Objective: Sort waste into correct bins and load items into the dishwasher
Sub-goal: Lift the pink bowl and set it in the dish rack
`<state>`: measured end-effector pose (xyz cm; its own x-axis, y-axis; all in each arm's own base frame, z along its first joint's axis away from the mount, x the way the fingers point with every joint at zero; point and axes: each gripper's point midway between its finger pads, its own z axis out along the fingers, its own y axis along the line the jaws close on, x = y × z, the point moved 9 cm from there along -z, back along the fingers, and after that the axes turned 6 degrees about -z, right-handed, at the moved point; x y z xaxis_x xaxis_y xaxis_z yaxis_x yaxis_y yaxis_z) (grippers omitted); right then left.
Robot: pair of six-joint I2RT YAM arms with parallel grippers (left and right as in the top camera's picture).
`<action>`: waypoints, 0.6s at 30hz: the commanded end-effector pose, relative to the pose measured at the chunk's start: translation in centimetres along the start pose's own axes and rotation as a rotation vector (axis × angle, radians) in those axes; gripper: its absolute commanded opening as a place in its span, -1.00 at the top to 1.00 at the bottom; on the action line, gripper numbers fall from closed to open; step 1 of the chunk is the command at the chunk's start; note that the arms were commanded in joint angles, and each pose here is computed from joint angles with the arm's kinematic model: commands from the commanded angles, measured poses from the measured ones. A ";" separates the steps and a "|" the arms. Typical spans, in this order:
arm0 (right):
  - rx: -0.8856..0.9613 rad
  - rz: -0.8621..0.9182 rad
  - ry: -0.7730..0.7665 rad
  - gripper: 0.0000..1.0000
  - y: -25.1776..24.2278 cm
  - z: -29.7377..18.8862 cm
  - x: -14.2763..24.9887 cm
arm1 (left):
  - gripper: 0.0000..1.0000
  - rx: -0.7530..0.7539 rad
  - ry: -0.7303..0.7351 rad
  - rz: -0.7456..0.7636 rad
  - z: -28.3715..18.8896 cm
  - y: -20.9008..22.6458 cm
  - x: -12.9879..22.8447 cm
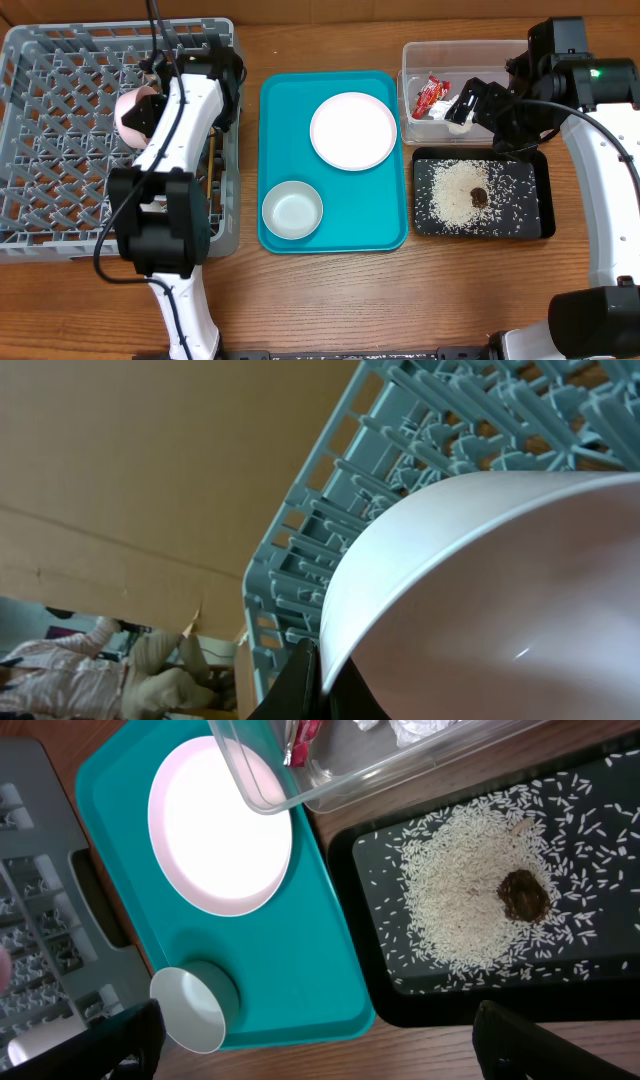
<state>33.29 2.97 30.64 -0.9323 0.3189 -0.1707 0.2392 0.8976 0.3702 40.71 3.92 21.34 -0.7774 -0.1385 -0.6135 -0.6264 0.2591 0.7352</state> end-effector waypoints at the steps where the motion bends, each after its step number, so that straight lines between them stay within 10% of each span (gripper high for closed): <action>1: -0.026 -0.026 -0.051 -1.00 0.6 -1.7 0.2 | 0.92 -0.033 -0.027 0.041 0.4 -1.3 0.4; 18: -0.025 -0.025 -0.049 -1.00 0.6 -1.7 0.3 | 0.88 0.051 -0.117 0.139 -3.0 -4.0 -0.1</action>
<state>33.28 2.97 30.64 -0.9323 0.3189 -0.1705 0.2395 0.8977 0.3698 43.03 1.76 20.39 -0.8160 -0.0204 -0.5777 -0.5583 0.2871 0.7784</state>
